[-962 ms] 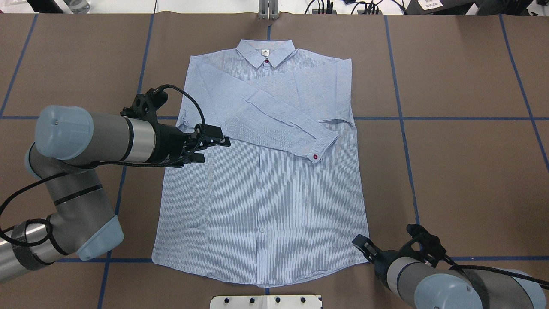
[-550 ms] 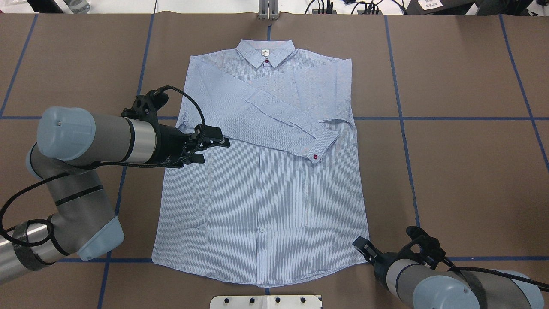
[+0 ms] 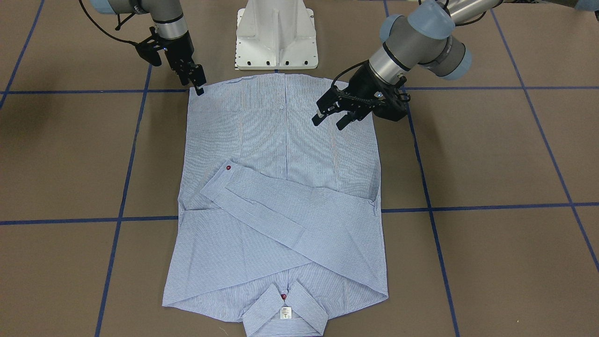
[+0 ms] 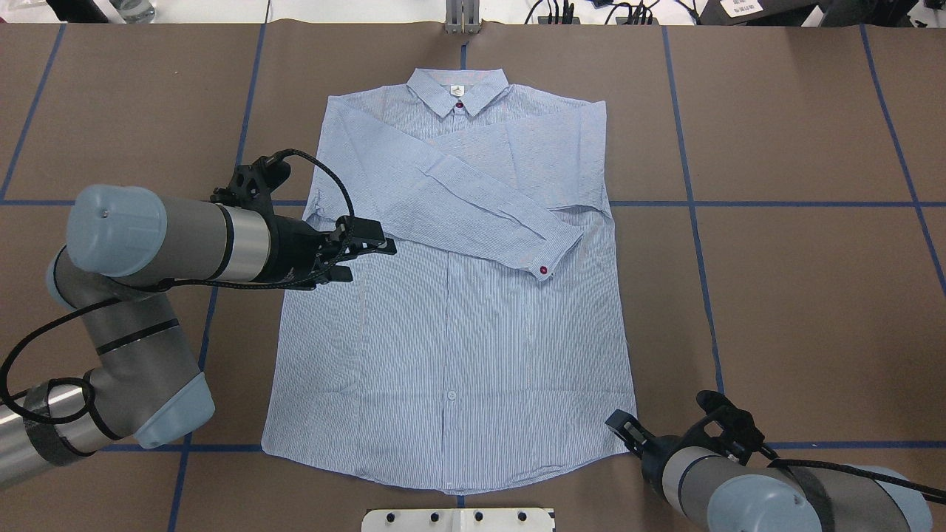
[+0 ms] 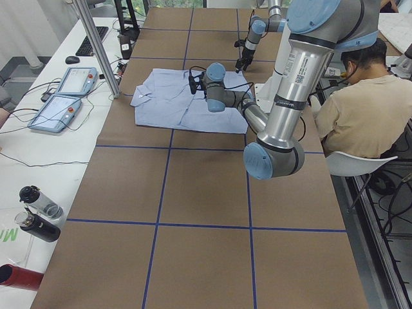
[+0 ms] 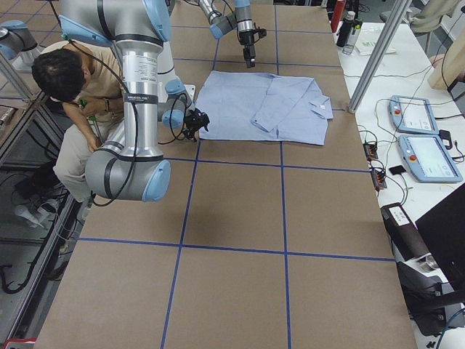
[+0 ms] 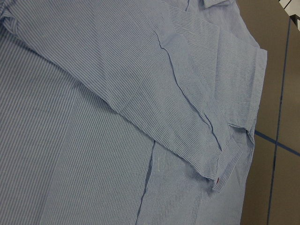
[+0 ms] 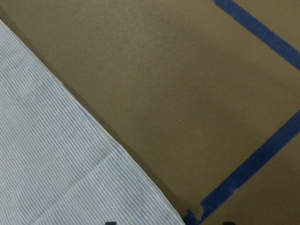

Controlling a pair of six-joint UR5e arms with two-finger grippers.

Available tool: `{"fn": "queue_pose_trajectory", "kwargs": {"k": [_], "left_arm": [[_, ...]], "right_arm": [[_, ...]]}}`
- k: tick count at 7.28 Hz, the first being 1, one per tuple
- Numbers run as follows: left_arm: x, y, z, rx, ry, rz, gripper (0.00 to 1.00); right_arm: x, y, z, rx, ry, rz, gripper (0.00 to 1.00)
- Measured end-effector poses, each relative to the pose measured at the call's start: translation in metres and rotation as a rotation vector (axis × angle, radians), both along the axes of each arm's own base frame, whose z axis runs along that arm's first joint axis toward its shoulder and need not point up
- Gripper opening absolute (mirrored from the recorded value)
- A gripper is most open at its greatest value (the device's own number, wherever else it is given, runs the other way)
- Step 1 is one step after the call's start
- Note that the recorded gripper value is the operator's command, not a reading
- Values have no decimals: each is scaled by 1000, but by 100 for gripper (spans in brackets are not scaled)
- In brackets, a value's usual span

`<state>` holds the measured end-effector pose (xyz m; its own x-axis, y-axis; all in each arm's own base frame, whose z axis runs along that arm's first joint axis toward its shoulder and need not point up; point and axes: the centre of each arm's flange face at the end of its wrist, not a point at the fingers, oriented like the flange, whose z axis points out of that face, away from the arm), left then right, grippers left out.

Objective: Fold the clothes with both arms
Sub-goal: 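Withdraw the left gripper beside the shirt while the right gripper moves to the hem corner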

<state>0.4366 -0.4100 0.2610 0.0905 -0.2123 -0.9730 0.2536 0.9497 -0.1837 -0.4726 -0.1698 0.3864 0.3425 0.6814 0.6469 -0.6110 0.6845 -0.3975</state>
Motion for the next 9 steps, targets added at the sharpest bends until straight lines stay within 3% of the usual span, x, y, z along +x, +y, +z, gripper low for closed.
{"fn": "queue_pose_trajectory", "kwargs": {"k": [2, 3, 4, 6, 7, 9], "left_arm": [[1, -1, 1, -1, -2, 0, 91], [1, -1, 2, -2, -3, 0, 91], [1, -1, 2, -2, -3, 0, 91], [1, 0, 1, -3, -2, 1, 91], [1, 0, 1, -3, -2, 1, 91], [2, 0, 2, -3, -2, 1, 91]], "right_arm": [[0, 0, -1, 0, -1, 1, 62], [1, 0, 0, 0, 0, 1, 60], [1, 0, 1, 1, 2, 0, 50], [1, 1, 2, 1, 4, 0, 13], [2, 1, 1, -3, 1, 3, 0], [3, 0, -2, -13, -9, 13, 0]]}}
